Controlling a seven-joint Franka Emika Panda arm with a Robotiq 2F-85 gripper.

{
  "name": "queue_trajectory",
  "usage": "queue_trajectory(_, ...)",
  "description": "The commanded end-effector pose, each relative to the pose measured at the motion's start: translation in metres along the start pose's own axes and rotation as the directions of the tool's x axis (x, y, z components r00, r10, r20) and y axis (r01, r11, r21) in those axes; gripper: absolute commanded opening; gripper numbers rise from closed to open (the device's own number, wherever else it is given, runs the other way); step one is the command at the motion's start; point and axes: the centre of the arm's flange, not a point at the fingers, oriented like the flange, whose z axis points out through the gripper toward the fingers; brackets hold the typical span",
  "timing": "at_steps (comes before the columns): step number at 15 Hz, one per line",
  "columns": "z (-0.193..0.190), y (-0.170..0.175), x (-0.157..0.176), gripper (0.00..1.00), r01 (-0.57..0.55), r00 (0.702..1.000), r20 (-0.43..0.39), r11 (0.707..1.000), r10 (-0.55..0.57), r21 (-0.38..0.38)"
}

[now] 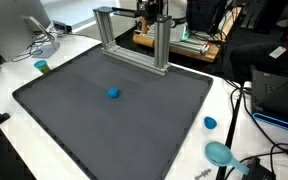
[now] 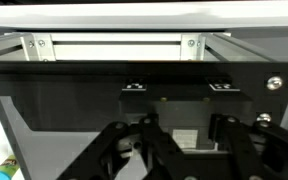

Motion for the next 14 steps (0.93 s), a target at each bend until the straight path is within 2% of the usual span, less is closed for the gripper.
queue_trajectory(1, 0.007, -0.006, -0.006, 0.22, 0.023, 0.999, 0.048, 0.999, -0.025, 0.031)
queue_trajectory(6, -0.009, -0.006, 0.019, 0.22, 0.057, 0.998, 0.016, 0.997, -0.058, 0.043)
queue_trajectory(10, -0.018, -0.018, 0.054, 0.22, 0.087, 0.996, 0.016, 0.996, -0.087, 0.011)
queue_trajectory(14, -0.015, -0.031, 0.095, 0.22, 0.057, 0.998, 0.03, 0.998, -0.056, -0.029)
